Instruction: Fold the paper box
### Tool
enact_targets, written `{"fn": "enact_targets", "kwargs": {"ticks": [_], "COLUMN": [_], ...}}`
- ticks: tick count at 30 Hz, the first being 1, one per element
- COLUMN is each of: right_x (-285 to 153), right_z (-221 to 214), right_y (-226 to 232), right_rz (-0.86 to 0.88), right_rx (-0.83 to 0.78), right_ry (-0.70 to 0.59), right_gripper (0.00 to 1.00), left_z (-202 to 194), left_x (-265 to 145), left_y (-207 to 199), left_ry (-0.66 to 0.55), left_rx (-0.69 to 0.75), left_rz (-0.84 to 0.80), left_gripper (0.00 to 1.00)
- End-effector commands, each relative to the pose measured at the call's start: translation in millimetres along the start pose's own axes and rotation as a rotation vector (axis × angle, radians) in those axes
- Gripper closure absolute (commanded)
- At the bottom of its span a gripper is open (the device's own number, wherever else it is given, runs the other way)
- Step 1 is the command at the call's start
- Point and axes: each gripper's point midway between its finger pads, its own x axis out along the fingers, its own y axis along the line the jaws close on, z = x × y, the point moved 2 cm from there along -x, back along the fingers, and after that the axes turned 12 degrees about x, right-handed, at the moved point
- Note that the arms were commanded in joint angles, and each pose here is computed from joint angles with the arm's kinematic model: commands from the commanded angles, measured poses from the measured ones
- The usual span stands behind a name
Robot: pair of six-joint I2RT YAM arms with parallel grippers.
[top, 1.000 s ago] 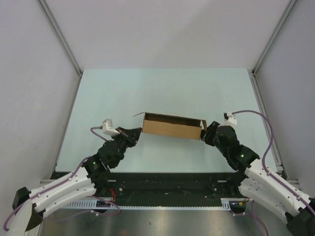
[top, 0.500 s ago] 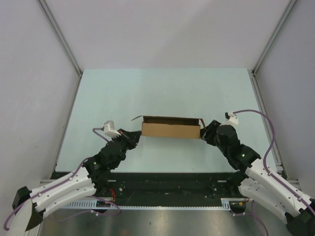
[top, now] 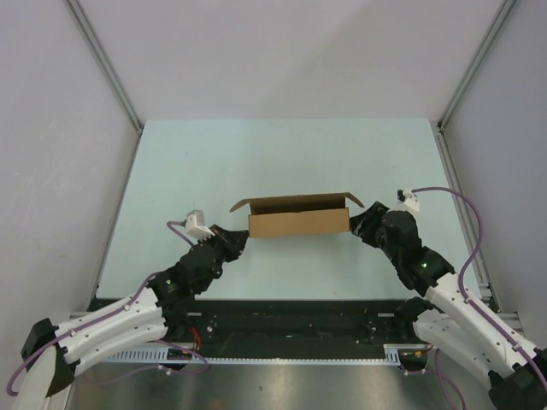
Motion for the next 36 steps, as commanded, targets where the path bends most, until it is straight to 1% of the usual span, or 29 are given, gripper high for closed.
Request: {"fn": "enact_targets", "kwargs": {"ticks": [1,2,8,13,23,36], "right_x": [-9.5,-9.4,-9.2,-7.7,-3.8,-10.2], "right_z": [0.7,0.9,7.1,9.0,13.2,18.2], "right_y": [45.4,44.4,38.0,35.1,26.4,19.9], "right_rz": [0.174,0.171,0.151,0.141,0.112,0.095], "right_rx": [0.021,0.02,0.018,0.013,0.002,-0.03], "right_ry": [0.062,0.06,0.043,0.039,0.035,0.006], "right_gripper": [0.47,0.47,0.46,0.46,0.45,0.45], "left_z": [3.4,3.8,17.4,22.6,33.8,34.9], "left_x": [-6.8,-6.8,-7.9,-6.2,0.8,1.6], "left_y": [-38.4,-37.6,-41.5,-46.0,-58.5,-54.9], "left_ry": [0.042,0.041,0.002,-0.008,-0.035,-0.042], "left_rx": [-0.064,-0.064,-0.053,-0.039,-0.013,-0.001], "left_rz": [-0.142,-0.137,-0.13,-0.129,-0.133,-0.116], "left_gripper": [0.83,0.8,0.71,0.67,0.65,0.64]}}
